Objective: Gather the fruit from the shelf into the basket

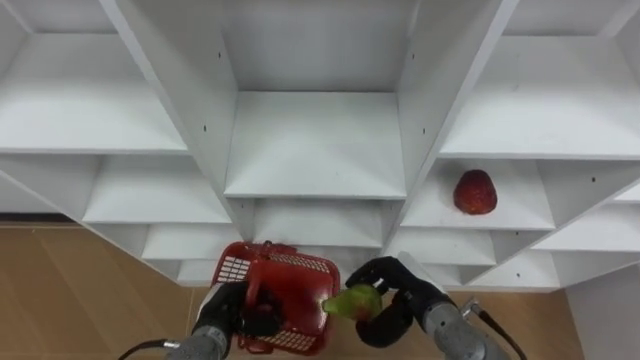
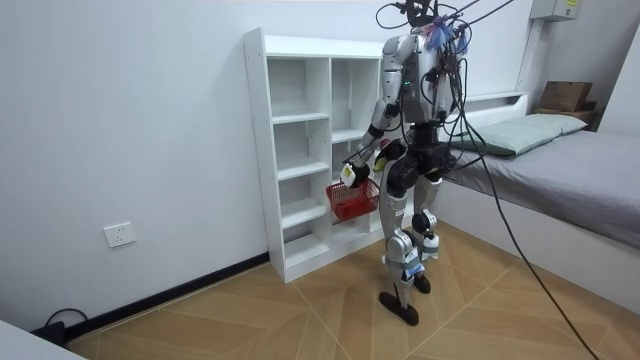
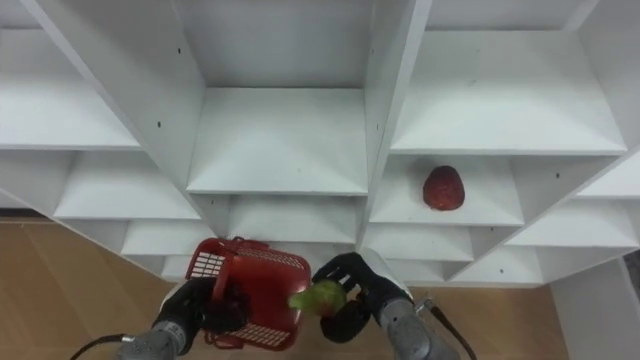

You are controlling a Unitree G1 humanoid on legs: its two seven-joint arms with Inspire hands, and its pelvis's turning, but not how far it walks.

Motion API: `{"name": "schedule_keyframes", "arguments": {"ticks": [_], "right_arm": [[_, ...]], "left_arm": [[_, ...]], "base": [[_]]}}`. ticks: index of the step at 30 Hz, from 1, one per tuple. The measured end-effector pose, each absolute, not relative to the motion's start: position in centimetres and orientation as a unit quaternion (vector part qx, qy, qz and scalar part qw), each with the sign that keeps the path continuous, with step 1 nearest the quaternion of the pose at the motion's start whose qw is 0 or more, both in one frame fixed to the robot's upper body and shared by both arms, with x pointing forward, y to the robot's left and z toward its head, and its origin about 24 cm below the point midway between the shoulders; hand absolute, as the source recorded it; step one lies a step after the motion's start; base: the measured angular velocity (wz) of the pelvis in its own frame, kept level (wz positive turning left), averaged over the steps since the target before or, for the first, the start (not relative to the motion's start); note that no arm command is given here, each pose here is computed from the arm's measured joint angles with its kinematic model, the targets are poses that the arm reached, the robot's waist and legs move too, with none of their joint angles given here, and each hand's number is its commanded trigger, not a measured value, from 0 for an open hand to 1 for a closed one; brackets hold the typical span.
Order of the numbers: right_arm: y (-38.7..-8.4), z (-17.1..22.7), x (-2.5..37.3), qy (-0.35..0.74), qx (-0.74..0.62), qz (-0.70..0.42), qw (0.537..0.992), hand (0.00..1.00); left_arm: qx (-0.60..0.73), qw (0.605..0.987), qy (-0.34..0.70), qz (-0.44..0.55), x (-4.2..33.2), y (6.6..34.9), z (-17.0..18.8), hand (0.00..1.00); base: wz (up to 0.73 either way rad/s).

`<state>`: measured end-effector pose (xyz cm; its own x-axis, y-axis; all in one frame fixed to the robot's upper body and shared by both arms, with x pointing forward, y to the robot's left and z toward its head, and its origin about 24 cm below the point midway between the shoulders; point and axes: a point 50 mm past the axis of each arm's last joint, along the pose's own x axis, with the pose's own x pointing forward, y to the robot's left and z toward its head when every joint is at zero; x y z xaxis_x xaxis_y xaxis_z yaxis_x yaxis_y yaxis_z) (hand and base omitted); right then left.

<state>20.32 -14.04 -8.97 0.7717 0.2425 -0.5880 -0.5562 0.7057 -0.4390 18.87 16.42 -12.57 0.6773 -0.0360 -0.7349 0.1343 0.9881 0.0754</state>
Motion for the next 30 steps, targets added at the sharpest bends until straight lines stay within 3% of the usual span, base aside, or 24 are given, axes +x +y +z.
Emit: {"name": "schedule_keyframes", "arguments": {"ticks": [10, 26, 27, 28, 30], "right_arm": [[-12.7, -8.4, 21.3, 0.229, -0.324, 0.25, 0.883, 1.0], [-12.3, -9.1, 21.3, 0.245, -0.326, 0.258, 0.876, 0.98], [-12.2, -9.1, 21.4, 0.245, -0.326, 0.259, 0.876, 0.6], [-12.1, -9.0, 21.5, 0.243, -0.326, 0.259, 0.876, 0.0], [-11.9, -9.0, 21.5, 0.242, -0.324, 0.26, 0.877, 0.0]], "left_arm": [[0.116, 0.904, 0.397, -0.11, 18.7, 15.4, -12.7, 1.0], [0.122, 0.902, 0.396, -0.12, 18.7, 15.2, -12.7, 1.0], [0.122, 0.902, 0.396, -0.12, 18.7, 15.2, -12.7, 1.0], [0.122, 0.902, 0.396, -0.12, 18.7, 15.2, -12.7, 1.0], [0.123, 0.902, 0.395, -0.12, 18.7, 15.2, -12.7, 1.0]], "base": [[0.0], [0.01], [0.0], [0.0], [0.0]]}}
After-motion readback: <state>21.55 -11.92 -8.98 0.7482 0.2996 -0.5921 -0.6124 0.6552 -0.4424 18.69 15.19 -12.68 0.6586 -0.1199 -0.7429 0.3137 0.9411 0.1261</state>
